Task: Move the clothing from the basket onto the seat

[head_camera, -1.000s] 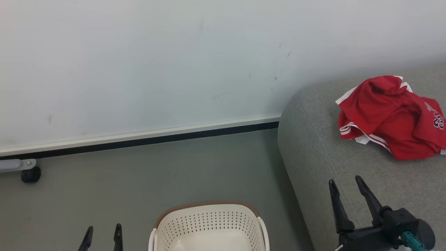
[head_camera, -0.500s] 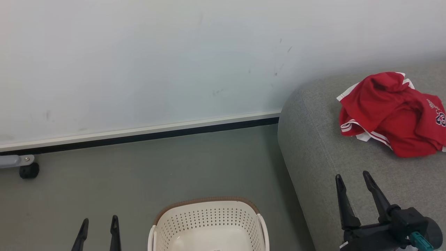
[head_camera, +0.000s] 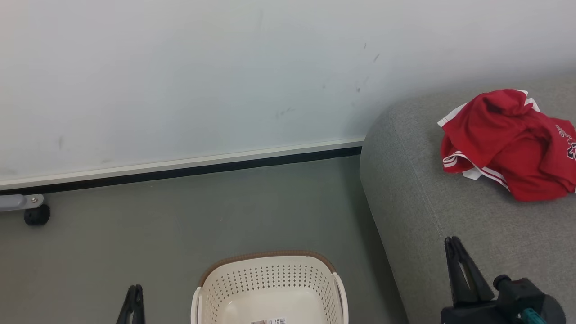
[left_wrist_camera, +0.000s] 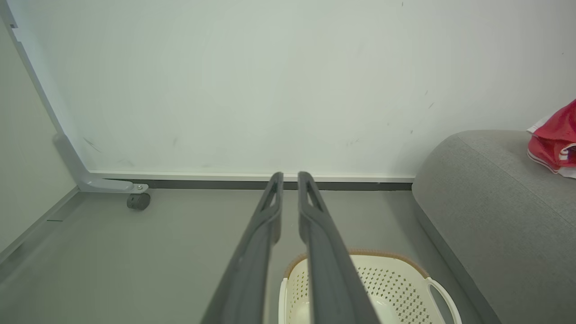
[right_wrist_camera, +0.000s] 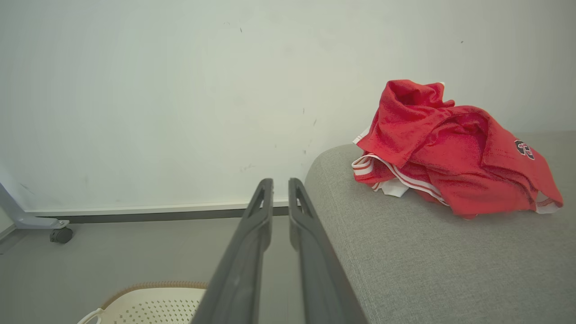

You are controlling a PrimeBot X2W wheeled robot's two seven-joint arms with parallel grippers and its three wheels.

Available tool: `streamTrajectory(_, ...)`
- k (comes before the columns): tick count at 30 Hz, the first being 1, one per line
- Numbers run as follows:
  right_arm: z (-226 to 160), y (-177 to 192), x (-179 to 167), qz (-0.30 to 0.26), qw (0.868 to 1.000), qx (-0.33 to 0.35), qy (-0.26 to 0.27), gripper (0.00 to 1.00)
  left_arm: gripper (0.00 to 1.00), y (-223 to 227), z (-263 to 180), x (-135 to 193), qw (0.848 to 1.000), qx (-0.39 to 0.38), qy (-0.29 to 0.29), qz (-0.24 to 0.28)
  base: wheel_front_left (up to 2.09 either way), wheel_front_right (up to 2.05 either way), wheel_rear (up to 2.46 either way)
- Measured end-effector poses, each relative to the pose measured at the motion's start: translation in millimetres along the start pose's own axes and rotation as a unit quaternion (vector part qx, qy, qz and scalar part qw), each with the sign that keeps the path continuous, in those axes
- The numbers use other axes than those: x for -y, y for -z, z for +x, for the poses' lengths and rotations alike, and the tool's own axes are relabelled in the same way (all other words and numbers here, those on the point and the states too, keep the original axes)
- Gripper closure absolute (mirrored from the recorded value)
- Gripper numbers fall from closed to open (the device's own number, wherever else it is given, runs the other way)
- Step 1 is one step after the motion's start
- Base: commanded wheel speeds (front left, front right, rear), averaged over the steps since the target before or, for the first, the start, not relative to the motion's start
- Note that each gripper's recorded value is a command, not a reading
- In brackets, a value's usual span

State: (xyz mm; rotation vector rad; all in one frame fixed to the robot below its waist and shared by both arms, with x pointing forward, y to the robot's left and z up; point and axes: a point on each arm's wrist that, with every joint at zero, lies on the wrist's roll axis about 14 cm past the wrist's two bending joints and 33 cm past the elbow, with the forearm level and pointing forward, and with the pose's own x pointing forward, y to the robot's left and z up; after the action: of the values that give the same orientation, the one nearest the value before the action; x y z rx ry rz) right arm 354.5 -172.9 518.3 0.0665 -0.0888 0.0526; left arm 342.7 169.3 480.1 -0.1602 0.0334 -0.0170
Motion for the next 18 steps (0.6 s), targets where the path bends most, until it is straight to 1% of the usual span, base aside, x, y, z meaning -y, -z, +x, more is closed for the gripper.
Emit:
streamTrajectory(3, -8, 17, -3, 0.007, 1.000, -0.027, 0.002, 1.00, 1.00, 10, -3, 1, 1.000, -0.016, -0.003, -0.004, 0.00, 0.00, 0.00)
streamTrajectory(8, -8, 19, 2, 0.024, 0.999, -0.033, 0.012, 1.00, 1.00, 15, -4, -1, 0.999, -0.028, -0.008, -0.021, 0.00, 0.00, 0.00)
streamTrajectory(13, -6, 23, 6, 0.058, 0.997, -0.044, 0.023, 1.00, 1.00, 18, -4, -7, 0.998, -0.039, -0.021, -0.054, 0.00, 0.00, 0.00)
streamTrajectory(14, -6, 24, 7, 0.077, 0.995, -0.050, 0.027, 1.00, 1.00, 19, -4, -9, 0.996, -0.042, -0.024, -0.070, 0.00, 0.00, 0.00)
streamTrajectory(18, -5, 27, 11, 0.107, 0.992, -0.058, 0.037, 1.00, 1.00, 22, -4, -11, 0.994, -0.050, -0.030, -0.095, 0.00, 0.00, 0.00)
